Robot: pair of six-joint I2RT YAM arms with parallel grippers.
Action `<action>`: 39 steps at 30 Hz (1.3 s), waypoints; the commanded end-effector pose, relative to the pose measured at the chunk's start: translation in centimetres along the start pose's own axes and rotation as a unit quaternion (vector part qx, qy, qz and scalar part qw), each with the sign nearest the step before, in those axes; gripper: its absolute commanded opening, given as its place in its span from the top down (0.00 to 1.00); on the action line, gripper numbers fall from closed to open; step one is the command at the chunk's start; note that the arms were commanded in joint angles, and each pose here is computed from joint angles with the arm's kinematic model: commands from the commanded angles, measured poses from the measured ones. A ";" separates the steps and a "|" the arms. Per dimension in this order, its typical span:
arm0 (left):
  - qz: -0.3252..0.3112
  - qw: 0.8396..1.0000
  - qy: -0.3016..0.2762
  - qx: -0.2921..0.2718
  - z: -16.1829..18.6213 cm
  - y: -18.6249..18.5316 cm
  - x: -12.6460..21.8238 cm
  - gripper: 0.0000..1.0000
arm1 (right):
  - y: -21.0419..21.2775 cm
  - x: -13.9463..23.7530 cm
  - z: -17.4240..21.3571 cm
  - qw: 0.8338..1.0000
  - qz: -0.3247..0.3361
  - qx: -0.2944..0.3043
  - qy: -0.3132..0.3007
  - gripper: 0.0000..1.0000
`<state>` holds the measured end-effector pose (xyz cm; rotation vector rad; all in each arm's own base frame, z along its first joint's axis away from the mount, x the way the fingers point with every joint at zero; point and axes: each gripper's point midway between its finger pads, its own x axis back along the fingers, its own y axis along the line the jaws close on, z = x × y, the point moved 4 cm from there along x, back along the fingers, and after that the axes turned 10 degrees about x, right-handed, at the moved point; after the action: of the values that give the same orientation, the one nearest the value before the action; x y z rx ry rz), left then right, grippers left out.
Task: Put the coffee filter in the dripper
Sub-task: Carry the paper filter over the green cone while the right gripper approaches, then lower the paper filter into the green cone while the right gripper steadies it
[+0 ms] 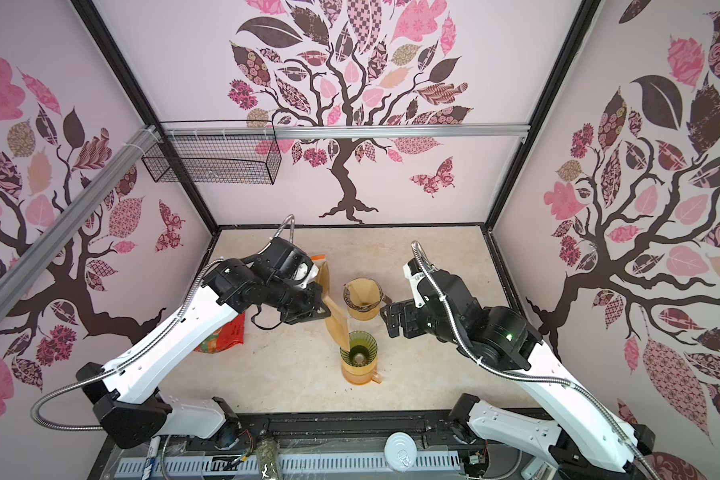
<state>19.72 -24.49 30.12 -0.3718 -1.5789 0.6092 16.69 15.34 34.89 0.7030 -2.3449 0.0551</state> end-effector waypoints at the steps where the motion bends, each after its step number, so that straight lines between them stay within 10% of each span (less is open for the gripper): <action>1: -0.015 0.999 0.002 -0.030 1.1 -0.6 0.7 1.00 | 0.8 0.5 -0.7 0.999 -0.032 0.021 -0.015 0.00; 24: -0.077 0.992 0.084 -0.061 3.4 -2.1 -6.2 1.00 | 3.8 -2.7 4.6 0.991 -0.111 0.046 0.050 0.00; 39: -0.125 0.985 0.086 -0.079 2.9 -1.1 -7.0 1.00 | 3.5 -7.5 6.7 0.992 -0.043 0.045 0.113 0.05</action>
<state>17.44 -30.13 23.93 -0.3172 -1.4465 0.2793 14.89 20.32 25.44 0.8390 -2.0685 0.1953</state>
